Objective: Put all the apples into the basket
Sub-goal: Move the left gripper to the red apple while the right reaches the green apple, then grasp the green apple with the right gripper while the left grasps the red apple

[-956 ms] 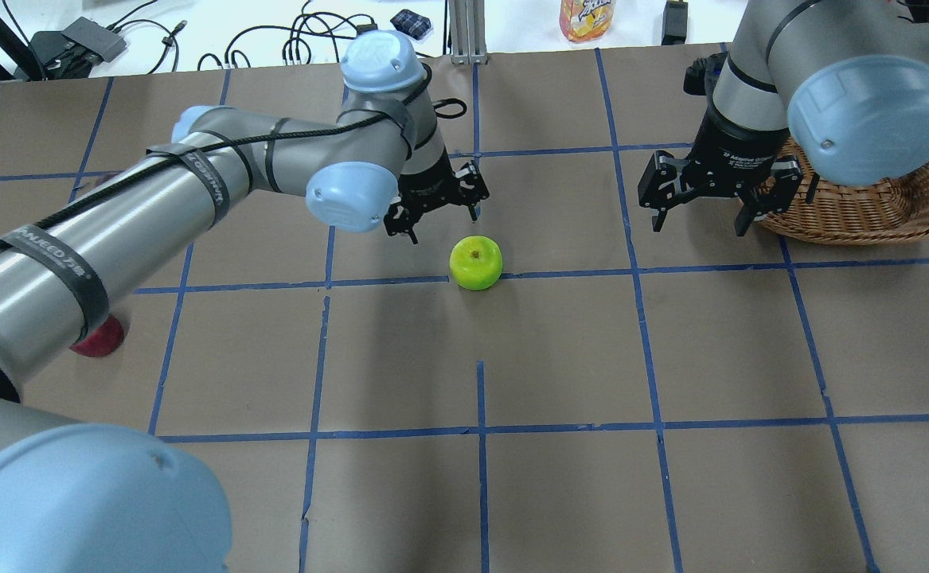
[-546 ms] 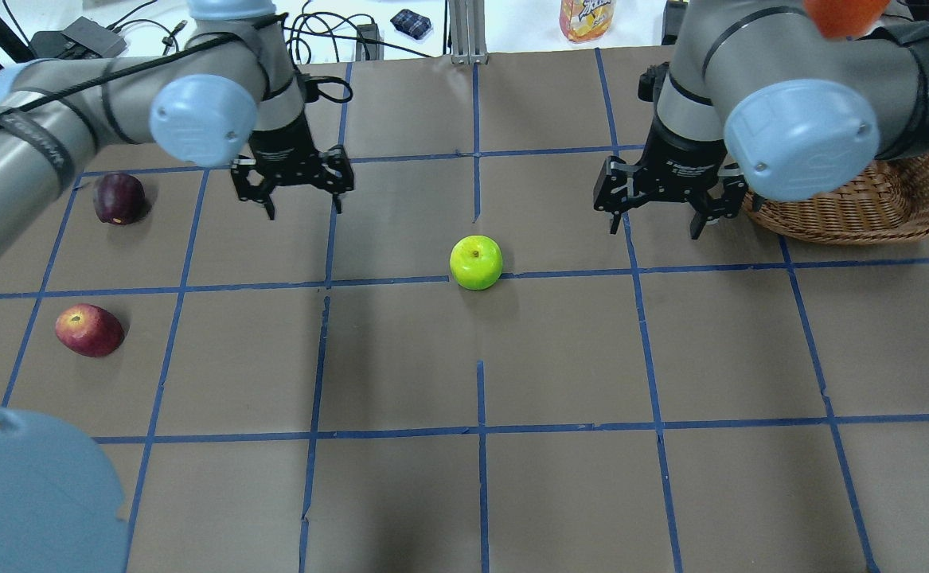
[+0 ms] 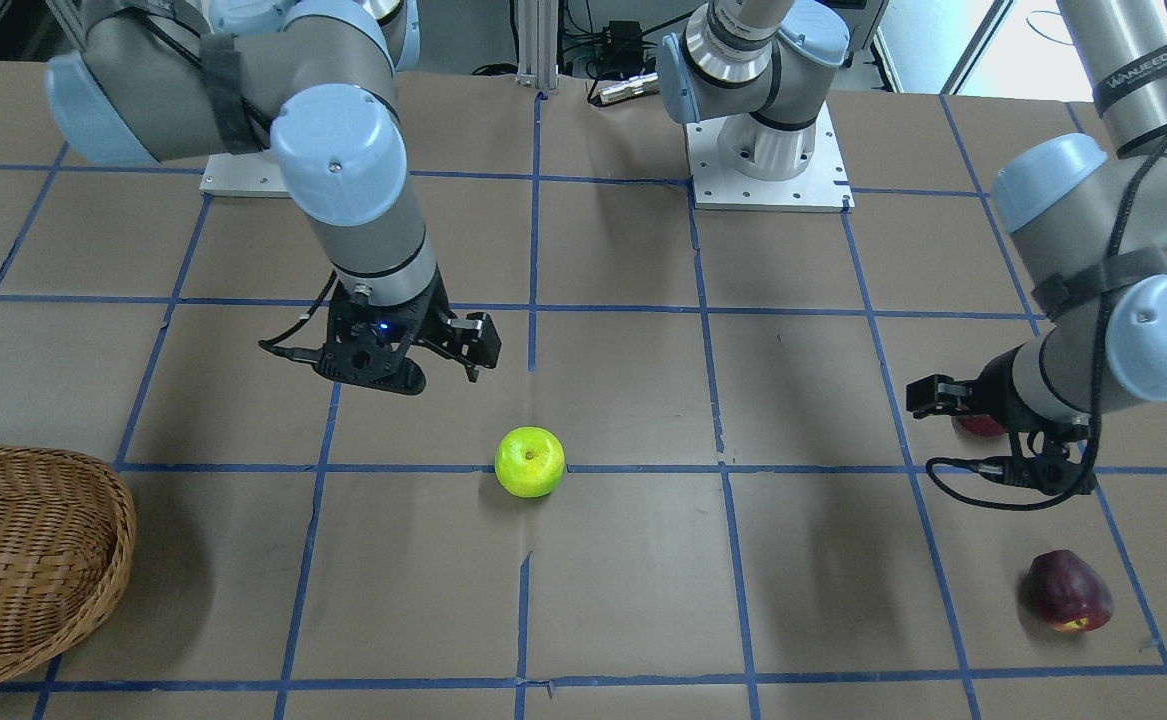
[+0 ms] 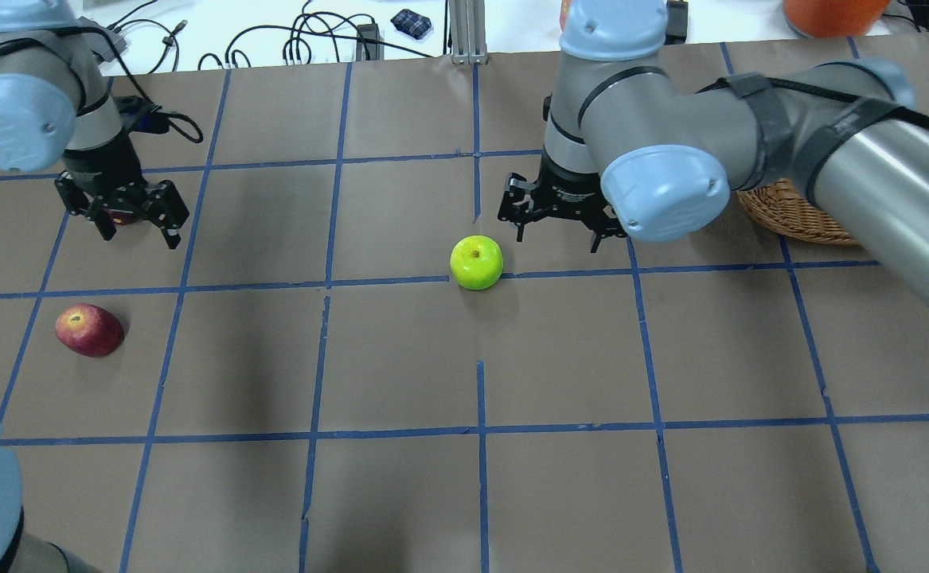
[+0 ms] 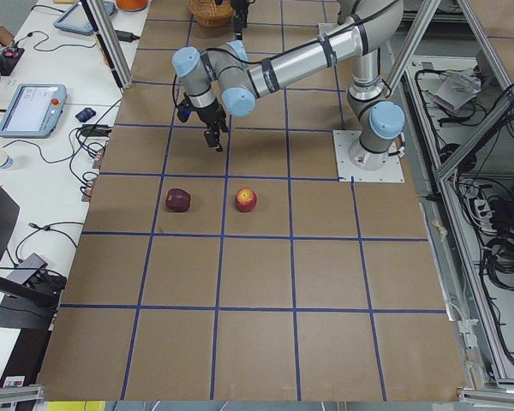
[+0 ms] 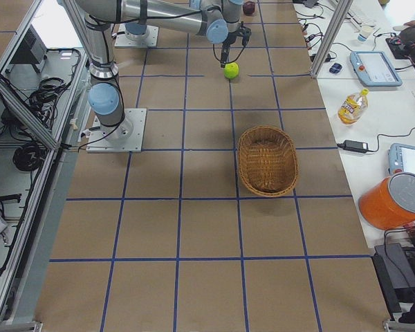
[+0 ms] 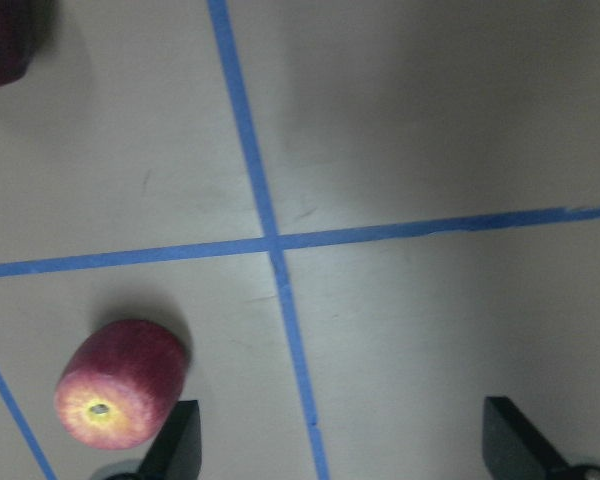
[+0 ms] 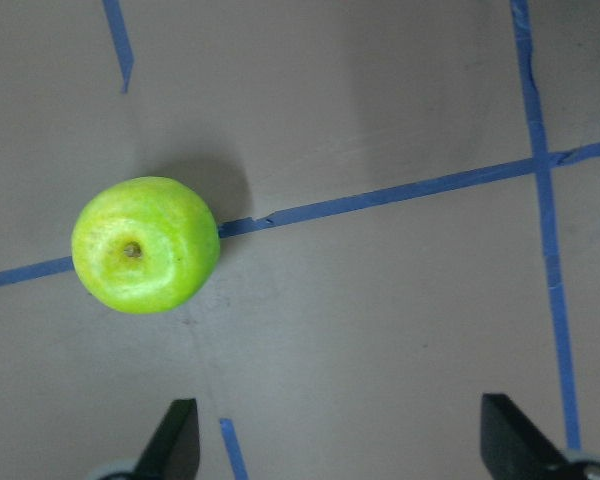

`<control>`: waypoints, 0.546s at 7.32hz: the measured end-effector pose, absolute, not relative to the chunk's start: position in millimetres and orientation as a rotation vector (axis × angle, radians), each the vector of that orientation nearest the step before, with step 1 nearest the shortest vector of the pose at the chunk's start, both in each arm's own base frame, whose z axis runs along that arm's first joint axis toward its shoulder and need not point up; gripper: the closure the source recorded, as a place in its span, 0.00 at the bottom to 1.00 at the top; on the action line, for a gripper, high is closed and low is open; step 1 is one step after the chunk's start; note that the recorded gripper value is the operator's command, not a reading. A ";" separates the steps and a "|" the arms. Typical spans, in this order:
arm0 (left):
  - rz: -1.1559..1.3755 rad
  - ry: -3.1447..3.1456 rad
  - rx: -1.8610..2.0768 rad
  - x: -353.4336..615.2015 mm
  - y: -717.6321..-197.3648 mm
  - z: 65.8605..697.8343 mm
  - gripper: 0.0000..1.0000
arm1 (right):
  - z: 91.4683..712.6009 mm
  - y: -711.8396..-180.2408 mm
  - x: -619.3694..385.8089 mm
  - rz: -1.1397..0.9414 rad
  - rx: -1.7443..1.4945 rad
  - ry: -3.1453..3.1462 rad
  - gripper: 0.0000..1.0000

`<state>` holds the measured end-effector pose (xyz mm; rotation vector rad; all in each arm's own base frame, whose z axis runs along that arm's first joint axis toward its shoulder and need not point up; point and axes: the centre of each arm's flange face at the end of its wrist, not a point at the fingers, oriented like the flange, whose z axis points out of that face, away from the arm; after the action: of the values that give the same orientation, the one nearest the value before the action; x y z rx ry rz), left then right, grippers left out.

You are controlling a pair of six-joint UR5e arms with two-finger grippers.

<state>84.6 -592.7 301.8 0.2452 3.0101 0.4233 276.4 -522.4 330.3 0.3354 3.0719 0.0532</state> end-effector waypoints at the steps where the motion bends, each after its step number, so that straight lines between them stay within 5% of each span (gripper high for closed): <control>1: 0.400 3.015 0.293 124.0 -581.3 286.4 0.00 | 308.3 -529.0 300.5 0.029 0.382 3.056 0.00; 4: 0.264 2.983 0.441 199.4 -532.4 226.6 0.00 | 266.9 -554.1 350.7 0.027 0.412 3.050 0.00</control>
<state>199.4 -532.4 226.6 0.4414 2.9830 0.2643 350.7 -554.1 266.9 0.4125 3.0505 0.0271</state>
